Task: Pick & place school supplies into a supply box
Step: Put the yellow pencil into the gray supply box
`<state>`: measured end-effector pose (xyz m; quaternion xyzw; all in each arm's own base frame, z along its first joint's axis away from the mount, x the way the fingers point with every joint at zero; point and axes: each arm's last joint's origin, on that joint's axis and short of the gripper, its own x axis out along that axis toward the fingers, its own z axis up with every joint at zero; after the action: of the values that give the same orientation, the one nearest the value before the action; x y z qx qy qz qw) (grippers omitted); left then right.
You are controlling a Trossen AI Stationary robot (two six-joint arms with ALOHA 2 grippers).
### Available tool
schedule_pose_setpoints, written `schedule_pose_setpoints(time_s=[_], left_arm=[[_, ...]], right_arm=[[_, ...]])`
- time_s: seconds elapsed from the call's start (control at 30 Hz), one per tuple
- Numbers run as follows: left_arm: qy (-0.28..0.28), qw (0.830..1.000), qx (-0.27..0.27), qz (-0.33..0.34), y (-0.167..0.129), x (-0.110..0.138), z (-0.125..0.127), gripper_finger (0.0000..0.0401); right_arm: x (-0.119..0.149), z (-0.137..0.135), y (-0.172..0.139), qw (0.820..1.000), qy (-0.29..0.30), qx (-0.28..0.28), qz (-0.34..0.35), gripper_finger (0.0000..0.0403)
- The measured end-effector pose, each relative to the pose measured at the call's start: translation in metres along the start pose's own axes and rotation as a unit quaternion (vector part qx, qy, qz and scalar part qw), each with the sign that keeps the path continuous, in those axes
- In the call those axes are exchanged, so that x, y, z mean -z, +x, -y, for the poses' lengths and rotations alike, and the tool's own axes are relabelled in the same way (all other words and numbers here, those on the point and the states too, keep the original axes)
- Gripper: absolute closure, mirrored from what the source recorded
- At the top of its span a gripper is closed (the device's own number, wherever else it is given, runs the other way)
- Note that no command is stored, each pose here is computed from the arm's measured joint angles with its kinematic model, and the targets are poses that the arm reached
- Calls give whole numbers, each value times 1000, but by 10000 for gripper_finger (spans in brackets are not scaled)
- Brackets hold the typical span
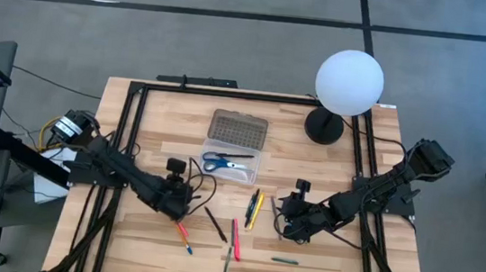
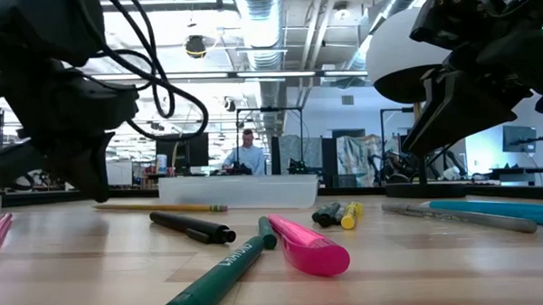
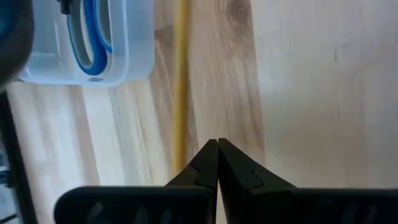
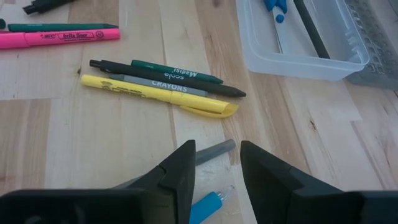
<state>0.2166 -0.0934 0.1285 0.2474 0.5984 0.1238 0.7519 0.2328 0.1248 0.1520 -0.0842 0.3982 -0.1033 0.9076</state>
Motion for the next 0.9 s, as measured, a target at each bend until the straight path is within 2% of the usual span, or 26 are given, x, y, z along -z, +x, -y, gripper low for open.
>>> schedule_pose_setpoints(time_s=[0.27, 0.43, 0.53, 0.7, 0.9], left_arm=[[-3, 1000, -12, 9, -1, -1, 0, 399], [-41, 995, -88, 12, -1, 2, -7, 400], [-73, 992, -101, -18, 3, 6, -17, 401], [-95, 992, -54, -57, 15, 3, -31, 376], [-93, 995, 3, -39, 29, -9, -46, 295]], right_arm=[[0, 0, 0, 1000, 1, -1, 2, 282], [0, 0, 0, 1000, 1, -1, 2, 282], [0, 0, 0, 1000, 1, -1, 2, 282], [0, 0, 0, 1000, 1, -1, 2, 282], [0, 0, 0, 1000, 1, -1, 2, 282]])
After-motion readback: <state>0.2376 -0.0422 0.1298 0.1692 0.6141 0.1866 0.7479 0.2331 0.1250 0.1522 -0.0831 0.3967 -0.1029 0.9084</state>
